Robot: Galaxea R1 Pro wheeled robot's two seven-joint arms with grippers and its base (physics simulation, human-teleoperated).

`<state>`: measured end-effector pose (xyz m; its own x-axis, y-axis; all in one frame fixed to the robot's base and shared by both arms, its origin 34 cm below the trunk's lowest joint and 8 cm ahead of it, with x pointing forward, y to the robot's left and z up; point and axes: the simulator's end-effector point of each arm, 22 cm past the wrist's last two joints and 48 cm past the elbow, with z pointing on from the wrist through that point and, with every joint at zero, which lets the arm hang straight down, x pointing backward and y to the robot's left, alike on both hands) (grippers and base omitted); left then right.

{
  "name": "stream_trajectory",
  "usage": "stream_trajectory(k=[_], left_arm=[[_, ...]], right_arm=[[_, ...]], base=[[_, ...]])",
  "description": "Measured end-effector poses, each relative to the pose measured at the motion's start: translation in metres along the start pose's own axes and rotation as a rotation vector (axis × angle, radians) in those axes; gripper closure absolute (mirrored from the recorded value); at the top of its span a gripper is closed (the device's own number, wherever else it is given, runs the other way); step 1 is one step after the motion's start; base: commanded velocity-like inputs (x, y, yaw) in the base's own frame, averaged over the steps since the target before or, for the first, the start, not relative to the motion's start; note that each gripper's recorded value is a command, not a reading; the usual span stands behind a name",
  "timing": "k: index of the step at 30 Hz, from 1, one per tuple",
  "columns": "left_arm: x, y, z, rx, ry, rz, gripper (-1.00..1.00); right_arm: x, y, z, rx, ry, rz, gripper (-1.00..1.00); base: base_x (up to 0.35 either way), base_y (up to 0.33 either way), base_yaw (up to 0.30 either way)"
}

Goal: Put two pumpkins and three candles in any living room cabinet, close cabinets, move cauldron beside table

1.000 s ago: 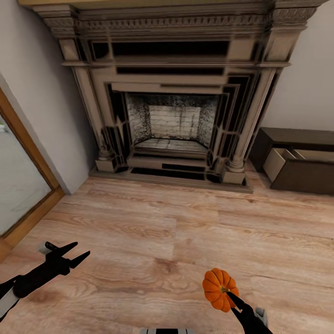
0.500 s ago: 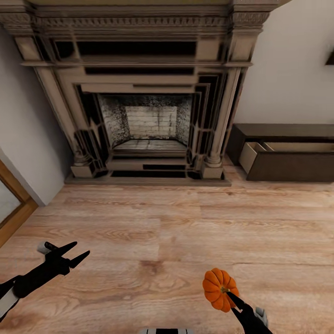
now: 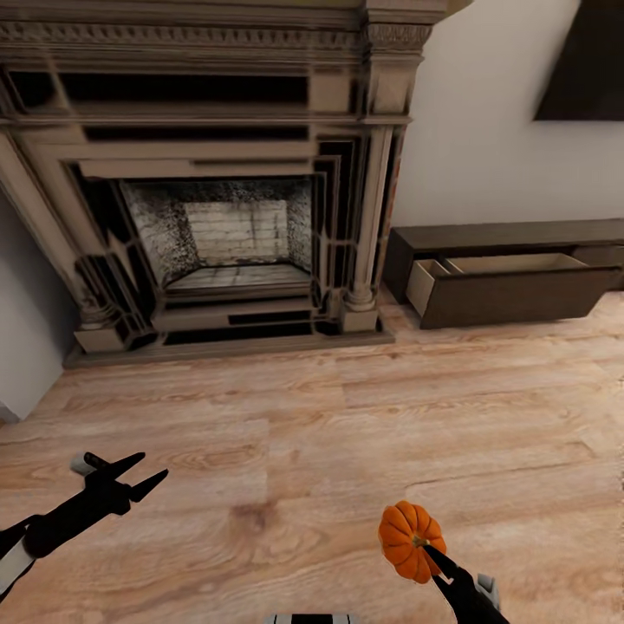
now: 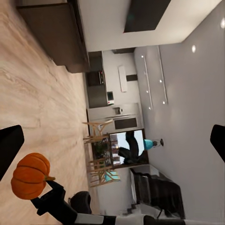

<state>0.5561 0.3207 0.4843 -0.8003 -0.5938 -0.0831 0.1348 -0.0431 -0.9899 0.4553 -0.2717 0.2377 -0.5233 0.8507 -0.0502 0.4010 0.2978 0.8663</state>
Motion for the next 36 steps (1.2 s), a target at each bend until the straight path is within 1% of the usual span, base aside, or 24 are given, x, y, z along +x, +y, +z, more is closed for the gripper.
stream_trajectory(k=[5,11,21,36], left_arm=[[0.0,0.0,0.0,0.0,0.002,0.001,-1.0],[0.001,0.001,0.0,-0.001,0.002,0.0,-1.0],[0.001,0.005,0.0,-0.007,0.004,-0.008,-1.0],[0.002,0.011,-0.001,-0.015,0.003,-0.018,-1.0]], right_arm=[[0.0,-0.001,0.0,0.003,0.001,-0.001,1.0],[0.001,-0.004,-0.002,0.011,0.003,0.002,1.0],[0.003,-0.008,-0.002,0.02,0.006,0.007,1.0],[0.005,-0.015,-0.003,0.034,0.008,0.013,1.0]], base=[[0.335,-0.015,-0.11],[0.321,-0.107,-0.094],[0.271,-0.164,-0.209],[0.208,-0.222,-0.244]])
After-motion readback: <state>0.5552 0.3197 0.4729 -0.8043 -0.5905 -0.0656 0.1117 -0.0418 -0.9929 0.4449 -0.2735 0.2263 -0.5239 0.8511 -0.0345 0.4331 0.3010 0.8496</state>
